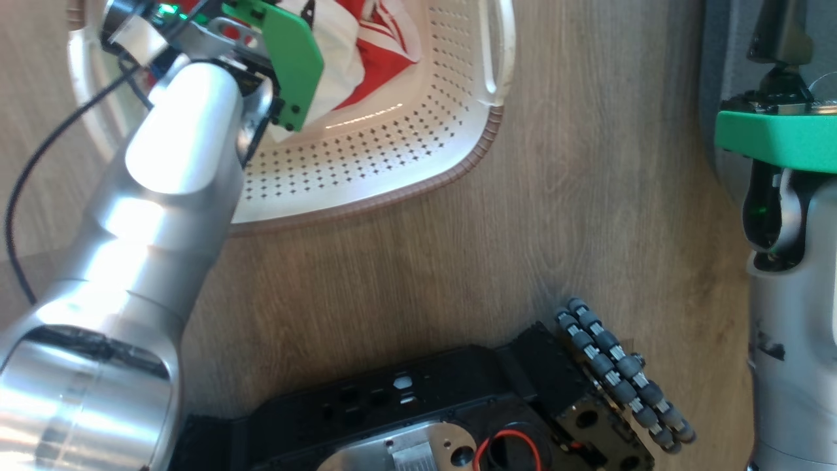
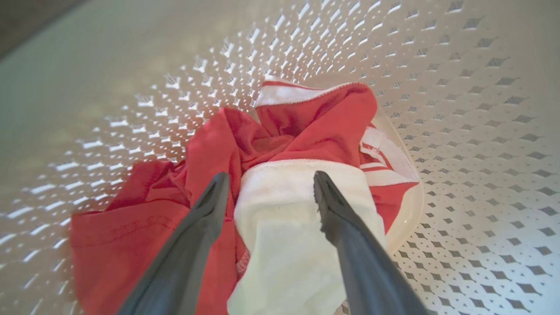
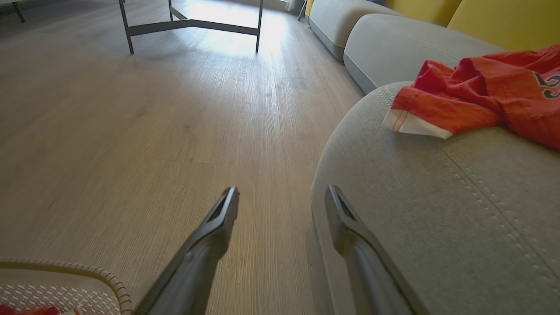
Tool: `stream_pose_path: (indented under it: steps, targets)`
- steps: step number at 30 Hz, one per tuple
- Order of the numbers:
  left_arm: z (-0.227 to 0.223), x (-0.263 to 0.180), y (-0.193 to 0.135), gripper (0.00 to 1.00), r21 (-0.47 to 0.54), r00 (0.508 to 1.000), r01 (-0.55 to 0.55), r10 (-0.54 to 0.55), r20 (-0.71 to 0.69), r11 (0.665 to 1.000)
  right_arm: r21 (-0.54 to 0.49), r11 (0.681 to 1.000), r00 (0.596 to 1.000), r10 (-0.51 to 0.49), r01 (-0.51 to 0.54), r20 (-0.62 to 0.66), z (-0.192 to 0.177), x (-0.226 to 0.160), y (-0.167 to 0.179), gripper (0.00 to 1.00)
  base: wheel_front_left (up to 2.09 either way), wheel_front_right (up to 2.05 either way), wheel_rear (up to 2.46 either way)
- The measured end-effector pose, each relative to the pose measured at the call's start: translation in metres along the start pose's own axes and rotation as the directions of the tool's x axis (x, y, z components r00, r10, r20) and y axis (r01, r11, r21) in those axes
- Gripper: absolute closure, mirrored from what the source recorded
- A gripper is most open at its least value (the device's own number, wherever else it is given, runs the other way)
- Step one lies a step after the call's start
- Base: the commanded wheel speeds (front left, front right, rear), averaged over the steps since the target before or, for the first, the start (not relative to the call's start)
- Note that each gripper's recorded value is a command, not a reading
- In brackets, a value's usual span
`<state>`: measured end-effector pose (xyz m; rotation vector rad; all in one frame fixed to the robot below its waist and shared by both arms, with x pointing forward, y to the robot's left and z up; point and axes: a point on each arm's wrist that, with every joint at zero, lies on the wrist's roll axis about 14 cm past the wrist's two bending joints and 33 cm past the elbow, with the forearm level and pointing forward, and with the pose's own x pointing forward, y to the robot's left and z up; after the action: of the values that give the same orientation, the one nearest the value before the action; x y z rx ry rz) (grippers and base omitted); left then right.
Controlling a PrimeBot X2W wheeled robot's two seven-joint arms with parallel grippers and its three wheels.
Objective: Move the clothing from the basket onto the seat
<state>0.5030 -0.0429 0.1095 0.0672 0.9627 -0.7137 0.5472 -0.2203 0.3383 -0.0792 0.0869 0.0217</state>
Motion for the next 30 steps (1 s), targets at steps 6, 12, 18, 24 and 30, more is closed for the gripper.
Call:
stream_pose_path:
  steps: [6,12,18,24,30]
  targets:
    - [-0.013,0.014,0.005,0.0,-0.001,0.999,-0.01,0.01,-0.052,1.0,0.019,0.999,0.999,-0.027,0.027,-0.021,-0.008,-0.005,-0.01,0.0,0.0,0.0,0.0]
    - [-0.032,0.024,0.008,0.0,-0.005,0.994,-0.025,0.024,-0.105,1.0,0.022,0.999,0.998,-0.041,0.042,-0.041,-0.015,-0.009,-0.015,0.0,0.0,0.0,0.0]
    - [-0.038,0.032,0.01,0.0,0.0,0.991,-0.028,0.028,-0.132,1.0,0.019,0.999,0.997,-0.046,0.047,-0.056,-0.018,-0.014,-0.018,0.0,0.0,0.0,0.0]
    - [-0.048,0.033,0.008,0.0,-0.011,0.987,-0.018,0.016,-0.162,1.0,0.022,0.998,0.997,-0.05,0.051,-0.057,-0.019,-0.015,-0.019,0.0,0.0,0.0,0.0]
    - [-0.055,0.032,0.002,0.0,-0.035,0.983,-0.004,-0.002,-0.182,0.999,0.024,0.998,0.997,-0.049,0.051,-0.061,-0.021,-0.015,-0.018,0.0,0.0,0.0,0.0]
